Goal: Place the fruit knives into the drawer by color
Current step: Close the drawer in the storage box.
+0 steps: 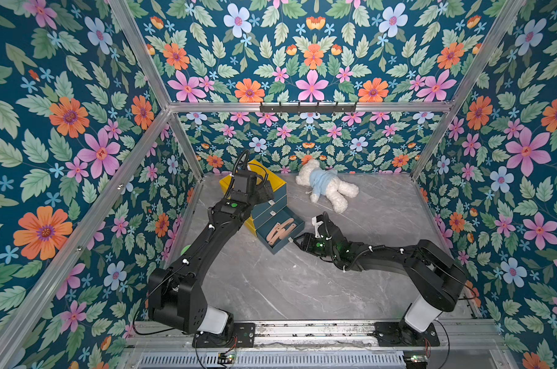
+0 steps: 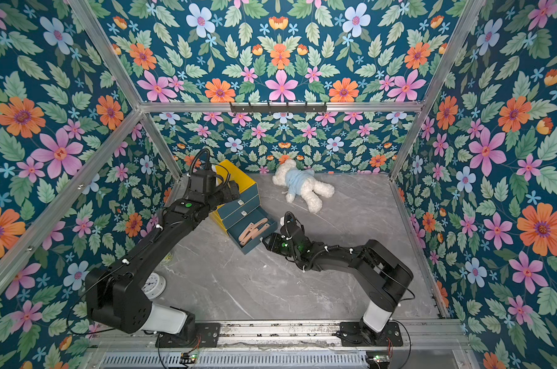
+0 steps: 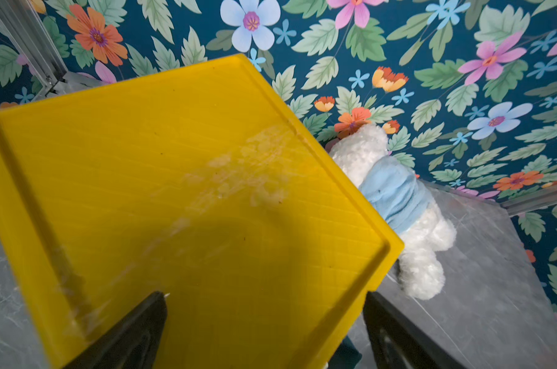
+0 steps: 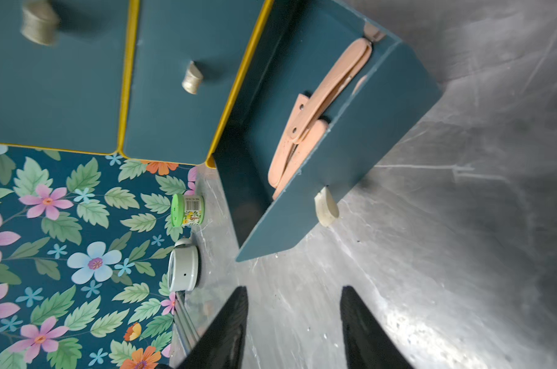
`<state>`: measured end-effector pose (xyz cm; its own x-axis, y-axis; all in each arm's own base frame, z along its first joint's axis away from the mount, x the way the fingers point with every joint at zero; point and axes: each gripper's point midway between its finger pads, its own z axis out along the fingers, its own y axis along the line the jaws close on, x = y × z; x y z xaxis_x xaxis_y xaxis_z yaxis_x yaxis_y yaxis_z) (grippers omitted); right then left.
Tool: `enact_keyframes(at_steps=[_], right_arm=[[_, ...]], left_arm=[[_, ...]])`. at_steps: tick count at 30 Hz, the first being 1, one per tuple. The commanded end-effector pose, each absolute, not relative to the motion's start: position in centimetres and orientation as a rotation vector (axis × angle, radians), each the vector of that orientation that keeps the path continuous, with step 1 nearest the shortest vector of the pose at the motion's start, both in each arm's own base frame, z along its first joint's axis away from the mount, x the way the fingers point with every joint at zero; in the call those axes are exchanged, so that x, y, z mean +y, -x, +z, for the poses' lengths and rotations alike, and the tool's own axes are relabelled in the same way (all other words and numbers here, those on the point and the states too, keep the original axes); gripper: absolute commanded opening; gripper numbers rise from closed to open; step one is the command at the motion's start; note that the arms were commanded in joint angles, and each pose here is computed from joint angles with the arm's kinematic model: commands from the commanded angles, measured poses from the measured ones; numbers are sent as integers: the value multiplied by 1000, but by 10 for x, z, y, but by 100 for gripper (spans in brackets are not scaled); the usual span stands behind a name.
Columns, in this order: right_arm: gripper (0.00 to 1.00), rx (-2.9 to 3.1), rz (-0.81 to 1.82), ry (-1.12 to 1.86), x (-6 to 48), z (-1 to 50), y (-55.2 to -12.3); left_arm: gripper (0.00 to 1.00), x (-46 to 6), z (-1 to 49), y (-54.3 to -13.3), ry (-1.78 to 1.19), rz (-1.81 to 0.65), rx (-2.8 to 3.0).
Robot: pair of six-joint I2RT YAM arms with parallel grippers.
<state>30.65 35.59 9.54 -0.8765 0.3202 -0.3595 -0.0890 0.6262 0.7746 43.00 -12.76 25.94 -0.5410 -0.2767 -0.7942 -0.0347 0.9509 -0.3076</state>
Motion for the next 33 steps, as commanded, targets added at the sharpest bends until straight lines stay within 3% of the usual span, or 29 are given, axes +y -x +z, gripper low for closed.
enact_keyframes(at_steps=[1, 12, 33], right_arm=[[49, 2375, 1197, -245, 361, 90, -316], [47, 2432, 1218, -311, 391, 59, -352], [50, 2326, 1467, -530, 444, 58, -421]], left_arm=[[99, -129, 249, -429, 221, -325, 2157], [99, -130, 233, -426, 208, -321, 2199], [99, -132, 197, -415, 208, -336, 2275]])
